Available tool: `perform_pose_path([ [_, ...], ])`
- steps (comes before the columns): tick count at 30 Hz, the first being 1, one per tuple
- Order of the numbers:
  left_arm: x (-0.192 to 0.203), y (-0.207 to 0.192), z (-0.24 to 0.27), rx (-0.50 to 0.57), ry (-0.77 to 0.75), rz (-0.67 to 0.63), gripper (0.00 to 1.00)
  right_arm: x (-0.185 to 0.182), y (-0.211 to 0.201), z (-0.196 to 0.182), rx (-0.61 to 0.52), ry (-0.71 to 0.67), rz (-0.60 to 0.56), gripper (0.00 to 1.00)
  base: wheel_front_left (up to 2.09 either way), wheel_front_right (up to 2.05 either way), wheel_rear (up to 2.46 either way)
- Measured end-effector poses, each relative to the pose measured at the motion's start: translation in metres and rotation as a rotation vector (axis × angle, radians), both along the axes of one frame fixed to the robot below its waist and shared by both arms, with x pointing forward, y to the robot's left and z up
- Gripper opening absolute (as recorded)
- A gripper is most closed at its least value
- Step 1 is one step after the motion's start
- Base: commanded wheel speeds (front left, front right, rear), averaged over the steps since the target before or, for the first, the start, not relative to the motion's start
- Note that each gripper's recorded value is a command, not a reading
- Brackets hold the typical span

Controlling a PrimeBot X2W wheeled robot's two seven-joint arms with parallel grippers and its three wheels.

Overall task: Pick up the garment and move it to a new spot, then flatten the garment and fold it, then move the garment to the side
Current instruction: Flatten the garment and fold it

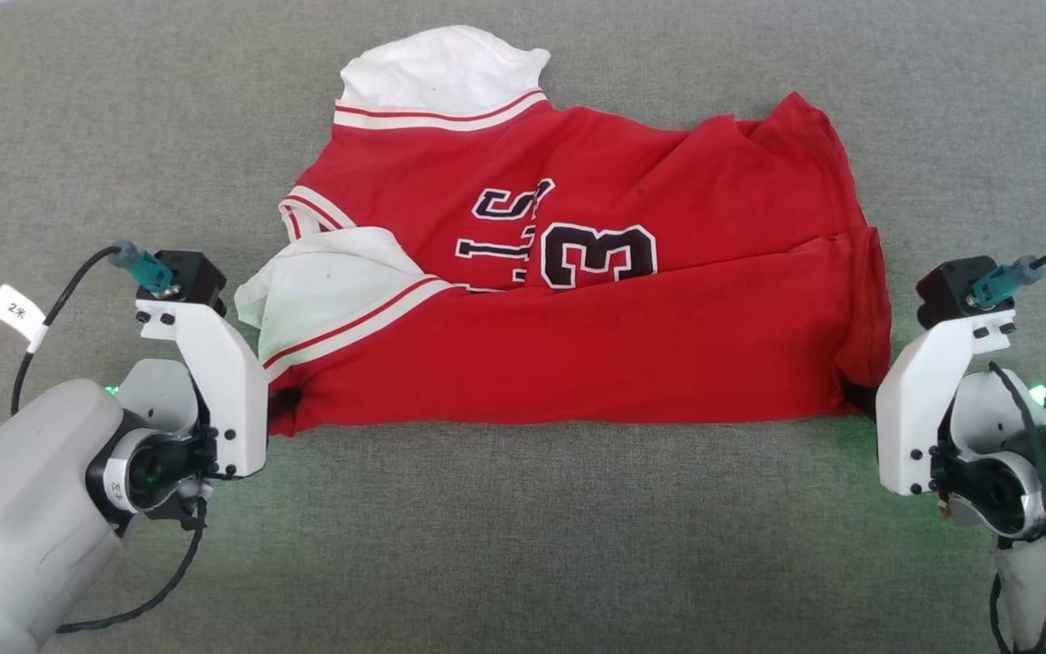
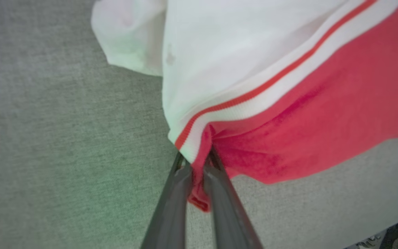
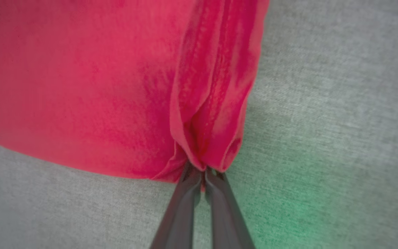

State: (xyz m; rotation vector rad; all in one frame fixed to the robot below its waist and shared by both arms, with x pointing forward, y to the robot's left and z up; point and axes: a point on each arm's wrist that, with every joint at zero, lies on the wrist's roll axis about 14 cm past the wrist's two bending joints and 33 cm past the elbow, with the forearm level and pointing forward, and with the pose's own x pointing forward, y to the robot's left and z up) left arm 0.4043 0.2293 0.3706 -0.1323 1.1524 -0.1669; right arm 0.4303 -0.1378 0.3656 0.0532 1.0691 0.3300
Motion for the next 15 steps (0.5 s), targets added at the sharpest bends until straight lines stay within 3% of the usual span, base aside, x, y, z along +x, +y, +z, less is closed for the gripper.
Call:
perform_pose_path([
  [15,-0.015,0.019,0.030,0.024,-0.034,0.035,0.00,-0.013,-0.020,0.040,-0.022,-0.038,0.011,0.00,0.00,0.00,0.00],
])
